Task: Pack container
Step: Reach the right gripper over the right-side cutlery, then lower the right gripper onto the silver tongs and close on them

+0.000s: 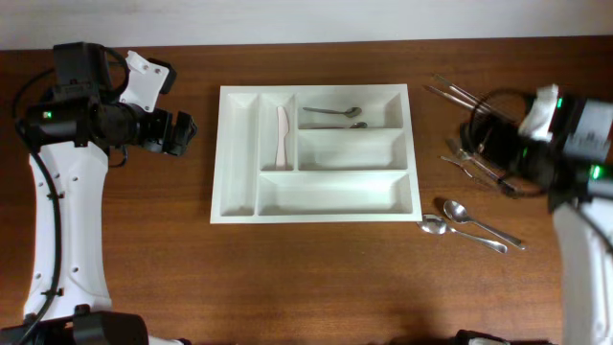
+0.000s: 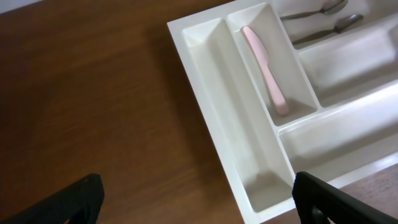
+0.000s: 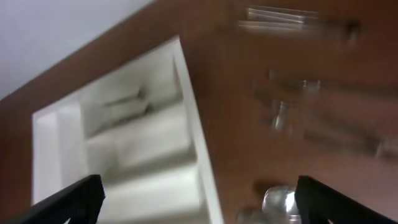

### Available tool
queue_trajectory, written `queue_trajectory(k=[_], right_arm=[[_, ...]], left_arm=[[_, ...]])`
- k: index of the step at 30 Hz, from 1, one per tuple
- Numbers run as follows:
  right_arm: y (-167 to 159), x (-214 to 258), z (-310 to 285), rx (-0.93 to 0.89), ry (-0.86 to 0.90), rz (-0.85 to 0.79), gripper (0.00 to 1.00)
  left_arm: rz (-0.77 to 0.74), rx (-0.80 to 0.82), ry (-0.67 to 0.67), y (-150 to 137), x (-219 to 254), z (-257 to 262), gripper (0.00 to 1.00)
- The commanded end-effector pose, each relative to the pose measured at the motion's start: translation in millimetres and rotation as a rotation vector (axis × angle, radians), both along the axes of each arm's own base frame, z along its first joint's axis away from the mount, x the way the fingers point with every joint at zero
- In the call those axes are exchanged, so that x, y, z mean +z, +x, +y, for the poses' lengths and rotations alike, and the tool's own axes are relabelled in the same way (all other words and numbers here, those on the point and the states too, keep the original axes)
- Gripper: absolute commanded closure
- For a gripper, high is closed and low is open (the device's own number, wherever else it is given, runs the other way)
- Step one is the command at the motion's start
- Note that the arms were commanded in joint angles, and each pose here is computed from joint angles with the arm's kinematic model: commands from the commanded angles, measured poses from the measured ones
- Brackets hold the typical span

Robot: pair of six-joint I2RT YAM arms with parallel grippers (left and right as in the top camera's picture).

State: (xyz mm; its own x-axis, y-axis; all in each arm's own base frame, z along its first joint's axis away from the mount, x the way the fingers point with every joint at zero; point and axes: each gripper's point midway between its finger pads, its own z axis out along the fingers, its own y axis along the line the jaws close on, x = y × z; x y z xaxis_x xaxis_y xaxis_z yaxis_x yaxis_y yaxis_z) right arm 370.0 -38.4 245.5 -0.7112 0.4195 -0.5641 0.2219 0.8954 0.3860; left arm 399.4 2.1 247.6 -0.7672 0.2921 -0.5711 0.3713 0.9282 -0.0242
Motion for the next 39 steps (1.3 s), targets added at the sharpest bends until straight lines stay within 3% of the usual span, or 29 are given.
queue_trajectory(k=[1,8,13,20,39], right_arm=[[40,20,-22,0.061,-0.159,-0.067,0.01],[99,26,-64,0.020,-0.390,-0.198,0.01],[116,8,-103,-0.013,-0.504,-0.183,0.01],[127,-41,-144,0.112,-0.658,-0.101,0.01],[169,-125,-171,0.472,-0.615,-0.005,0.01]], left_arm=[[-0.038,-0.016,0.001,-4,13,-2,0.01],[-0.038,-0.016,0.002,-4,13,-2,0.01],[-0.038,-0.016,0.002,-4,13,-2,0.01],[-0.038,-0.016,0.002,-4,13,-2,0.01],[-0.038,-0.016,0.002,-4,13,-2,0.01]])
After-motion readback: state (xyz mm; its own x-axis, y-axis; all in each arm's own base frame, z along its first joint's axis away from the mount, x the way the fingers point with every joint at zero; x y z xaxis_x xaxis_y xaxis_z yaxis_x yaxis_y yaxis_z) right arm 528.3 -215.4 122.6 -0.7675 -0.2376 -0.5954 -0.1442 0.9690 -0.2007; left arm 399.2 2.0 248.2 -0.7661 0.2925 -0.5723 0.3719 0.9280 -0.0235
